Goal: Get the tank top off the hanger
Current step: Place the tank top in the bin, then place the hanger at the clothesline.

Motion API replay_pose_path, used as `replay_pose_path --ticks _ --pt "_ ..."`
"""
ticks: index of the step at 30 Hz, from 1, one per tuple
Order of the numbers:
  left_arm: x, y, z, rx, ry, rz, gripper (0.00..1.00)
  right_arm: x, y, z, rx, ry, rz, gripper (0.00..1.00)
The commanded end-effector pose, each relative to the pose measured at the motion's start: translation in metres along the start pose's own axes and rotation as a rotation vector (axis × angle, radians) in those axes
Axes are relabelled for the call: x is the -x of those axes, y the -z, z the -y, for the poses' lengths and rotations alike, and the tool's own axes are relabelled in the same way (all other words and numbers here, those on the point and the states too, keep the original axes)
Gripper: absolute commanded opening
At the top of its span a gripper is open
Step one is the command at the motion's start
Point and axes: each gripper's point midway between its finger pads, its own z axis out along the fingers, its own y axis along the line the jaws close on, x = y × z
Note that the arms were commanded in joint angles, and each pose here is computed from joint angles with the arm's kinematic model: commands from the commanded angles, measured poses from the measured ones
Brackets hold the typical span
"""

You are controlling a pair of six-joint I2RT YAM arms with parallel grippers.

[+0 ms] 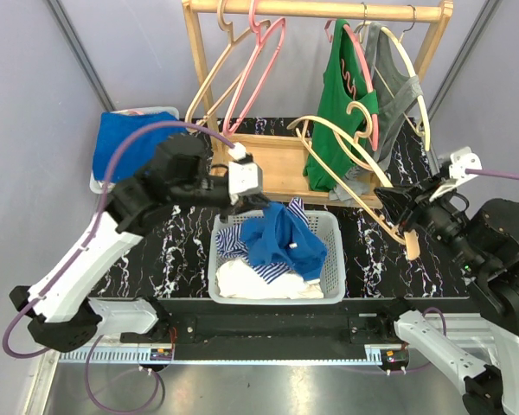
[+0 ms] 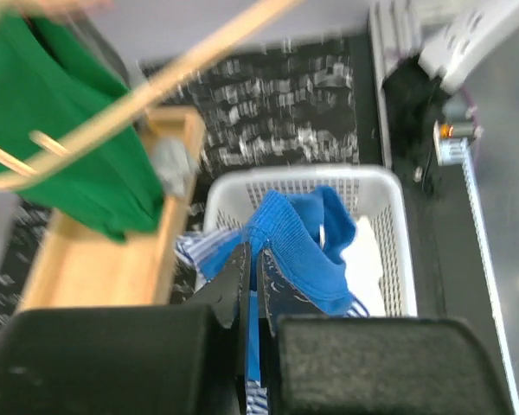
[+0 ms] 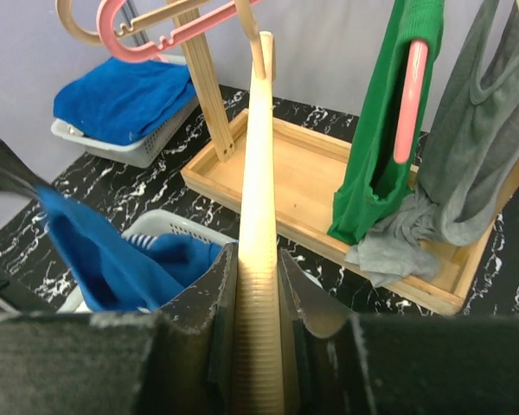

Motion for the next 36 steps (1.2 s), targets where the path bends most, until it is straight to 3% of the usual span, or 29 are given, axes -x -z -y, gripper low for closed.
replay_pose_path --ticks 1,8,11,12,13,16,21,23,26,29,34,36 --pt "-0.067 -0.011 -0.01 0.055 -0.029 -0.171 0.0 0.032 -0.016 0.0 -0.01 -0.041 0.123 0.0" --pt "-0.156 -0.017 -0.044 0.193 -0.105 -0.46 0.0 0.053 -0.045 -0.006 0.02 -0.082 0.162 0.0" --pt "-0.204 -0.018 -0.035 0.147 -0.099 -0.648 0.13 0.059 -0.061 -0.005 0.014 -0.098 0.159 0.0" --pt "-0.214 -0.019 -0.027 0.123 -0.096 -0.695 0.27 0.06 -0.065 -0.003 0.003 -0.099 0.164 0.0" --pt "-0.229 -0.012 -0.015 0.082 -0.065 -0.766 0.32 0.059 -0.071 -0.001 -0.007 -0.101 0.161 0.0" --pt "-0.257 -0.006 0.007 0.011 -0.001 -0.853 0.39 0.058 -0.09 0.009 -0.063 -0.123 0.146 0.0" --pt "-0.268 -0.002 0.026 -0.018 0.005 -0.823 0.41 0.062 -0.12 0.016 -0.103 -0.168 0.115 0.0" --pt "-0.272 -0.001 0.028 -0.012 -0.005 -0.811 0.57 0.069 -0.131 0.019 -0.12 -0.172 0.13 0.0" --pt "-0.281 0.001 0.025 0.03 -0.022 -0.819 0.99 0.076 -0.145 0.025 -0.154 -0.188 0.151 0.0" --pt "-0.26 -0.001 0.014 0.095 -0.022 -0.752 0.99 0.087 -0.157 0.028 -0.164 -0.184 0.195 0.0" --pt "-0.148 0.004 -0.001 0.179 -0.027 -0.429 0.99 0.098 -0.178 0.025 -0.142 -0.18 0.204 0.0" --pt "-0.123 0.011 0.001 0.192 -0.008 -0.361 0.99 0.106 -0.181 0.02 -0.123 -0.181 0.217 0.0"
